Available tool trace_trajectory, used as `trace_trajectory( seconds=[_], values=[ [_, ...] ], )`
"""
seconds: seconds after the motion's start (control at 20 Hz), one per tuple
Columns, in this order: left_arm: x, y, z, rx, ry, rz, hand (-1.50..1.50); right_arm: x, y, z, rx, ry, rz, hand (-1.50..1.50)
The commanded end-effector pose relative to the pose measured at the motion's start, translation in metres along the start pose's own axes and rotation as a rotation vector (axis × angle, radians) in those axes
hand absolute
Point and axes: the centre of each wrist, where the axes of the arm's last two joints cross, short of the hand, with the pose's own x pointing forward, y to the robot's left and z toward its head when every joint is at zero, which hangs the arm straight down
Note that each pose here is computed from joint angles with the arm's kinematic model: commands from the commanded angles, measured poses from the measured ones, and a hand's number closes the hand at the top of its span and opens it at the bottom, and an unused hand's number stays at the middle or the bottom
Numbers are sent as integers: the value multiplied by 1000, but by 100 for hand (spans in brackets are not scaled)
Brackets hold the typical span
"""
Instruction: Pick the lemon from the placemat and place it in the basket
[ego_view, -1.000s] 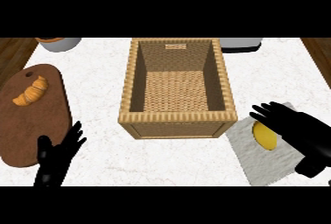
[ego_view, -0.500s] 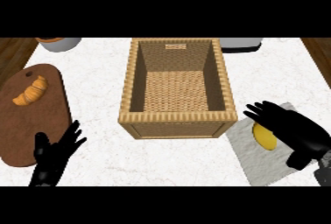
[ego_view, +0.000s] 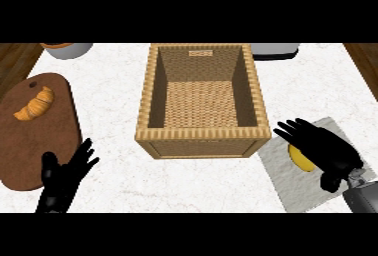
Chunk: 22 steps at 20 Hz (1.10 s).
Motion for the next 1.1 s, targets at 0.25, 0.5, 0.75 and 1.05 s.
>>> trace_trajectory(
  seconds=[0.25,0.5,0.75,1.05],
  values=[
    [-20,13,15,2,67,2,0,-4,10,-14,6,-14,3,-150],
    [-17,2,2,20,66,12,0,-2,18,-20,9,-10,-17,-150],
    [-30,-3,9,12,67,5,0,-1,34,-16,-27,-73,97,150],
    [-21,17,-9,9,73,1,0,-16,42,-27,-76,-79,168,150]
  ],
)
